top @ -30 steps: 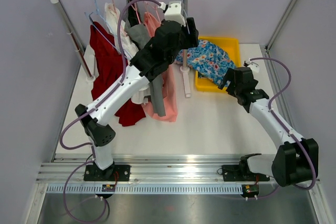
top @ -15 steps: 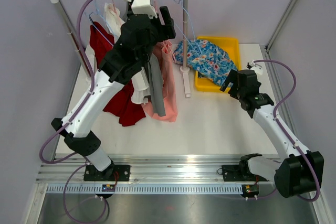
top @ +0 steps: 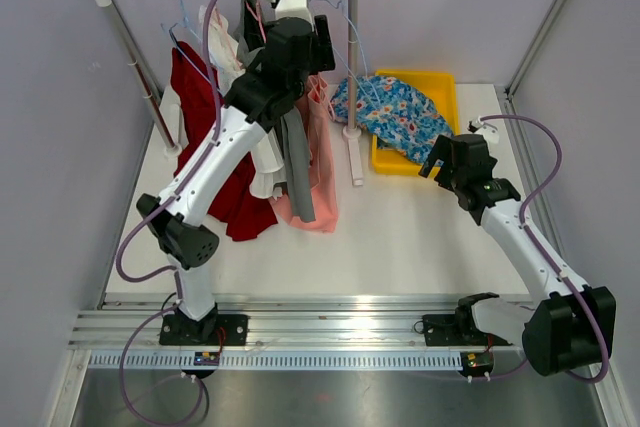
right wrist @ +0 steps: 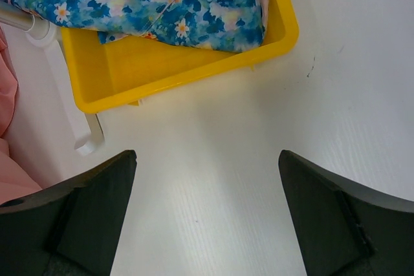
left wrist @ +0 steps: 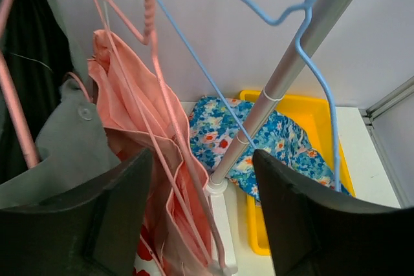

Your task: Remove the skirt from the hanger

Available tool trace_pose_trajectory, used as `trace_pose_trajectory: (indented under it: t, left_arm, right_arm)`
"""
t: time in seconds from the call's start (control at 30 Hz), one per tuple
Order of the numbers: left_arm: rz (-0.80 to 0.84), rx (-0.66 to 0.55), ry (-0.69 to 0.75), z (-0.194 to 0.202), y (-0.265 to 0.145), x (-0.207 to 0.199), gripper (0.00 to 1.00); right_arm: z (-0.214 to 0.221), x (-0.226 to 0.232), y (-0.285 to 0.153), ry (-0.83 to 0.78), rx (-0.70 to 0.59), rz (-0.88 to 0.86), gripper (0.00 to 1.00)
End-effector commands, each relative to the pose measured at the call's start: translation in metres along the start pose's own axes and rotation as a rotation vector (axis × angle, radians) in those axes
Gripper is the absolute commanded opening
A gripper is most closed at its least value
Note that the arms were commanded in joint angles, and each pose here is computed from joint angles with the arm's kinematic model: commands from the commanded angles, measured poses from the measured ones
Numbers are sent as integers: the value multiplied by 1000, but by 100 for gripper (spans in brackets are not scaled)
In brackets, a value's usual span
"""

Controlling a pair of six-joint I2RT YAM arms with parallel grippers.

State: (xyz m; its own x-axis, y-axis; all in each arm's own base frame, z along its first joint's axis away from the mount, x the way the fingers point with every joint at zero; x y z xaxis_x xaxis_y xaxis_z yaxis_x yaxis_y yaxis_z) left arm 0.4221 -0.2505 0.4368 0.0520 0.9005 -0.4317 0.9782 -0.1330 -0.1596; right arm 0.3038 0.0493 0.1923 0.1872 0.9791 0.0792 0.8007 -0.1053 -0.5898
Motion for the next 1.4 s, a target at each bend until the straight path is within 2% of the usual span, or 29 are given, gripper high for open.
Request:
trace_pose_trajectory:
  t: [0.0,0.13,0.17,0.23,0.27,0.4,0.5,0.67,0.73,0.8,0.87,0.97,1.2,1.37]
  left_arm:
    - [46,-42,-43,-20,5,-7,63]
    - [21,-32,-52,-15,17,2,39]
    - [19,-25,-59,-13,20,3,22]
    - [11,-19,-65,-14,22,7,5]
    - [8,-13,-68,-13,21,8,0]
    - [43,-23,-69,-26,7,5,0]
    - [85,-59,-80,-46,-16,1,0]
    - [116,-103,-106,-77,-50,-4,0]
    - [140,-132,-124,-91,-65,-10,0]
    - [165,-146,-139,-97,-77,-16,0]
    - [181,-162,-158,-103,-87,-19,0]
    - [210,-170,-189,-108,-100,-27,0]
    - [282,-184,-254,-120,-135,-41,0]
    - [310,-187,-291,-127,-154,-42,0]
  right_arm:
    - [-3,-1,3,-18,-18,14,100]
    - [-2,-1,3,-21,-16,13,99]
    - [-2,0,4,-22,-17,11,100]
    - [-2,-1,4,-21,-17,16,99]
    - [-2,0,5,-22,-16,12,99]
    - [-3,5,4,-26,-21,-28,99]
    - [-18,28,-13,-32,-79,-193,100]
    - [-76,83,-95,-120,-336,-452,99]
    - [-79,113,-120,-200,-349,-514,99]
    - [-97,133,-150,-221,-379,-550,99]
    - [-94,161,-169,-257,-387,-589,100]
    - [-95,191,-198,-264,-420,-622,99]
    - [-72,240,-216,-312,-411,-608,100]
    - [-64,257,-216,-309,-424,-569,99]
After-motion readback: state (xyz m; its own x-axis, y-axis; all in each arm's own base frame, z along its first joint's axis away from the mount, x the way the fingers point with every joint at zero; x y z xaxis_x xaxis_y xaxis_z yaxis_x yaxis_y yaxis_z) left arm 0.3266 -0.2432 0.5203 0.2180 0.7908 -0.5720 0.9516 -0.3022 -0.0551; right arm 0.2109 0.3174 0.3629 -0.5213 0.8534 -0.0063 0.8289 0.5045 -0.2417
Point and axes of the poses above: each gripper's point midway between its finger pads, its own y axis out along the fingers, its own x axis along the line the jaws close on, z = x × y, the point moved 4 cm from there along -y, back along the fingers, and after that the axes turned 13 degrees about -y, right-handed, at the moved point
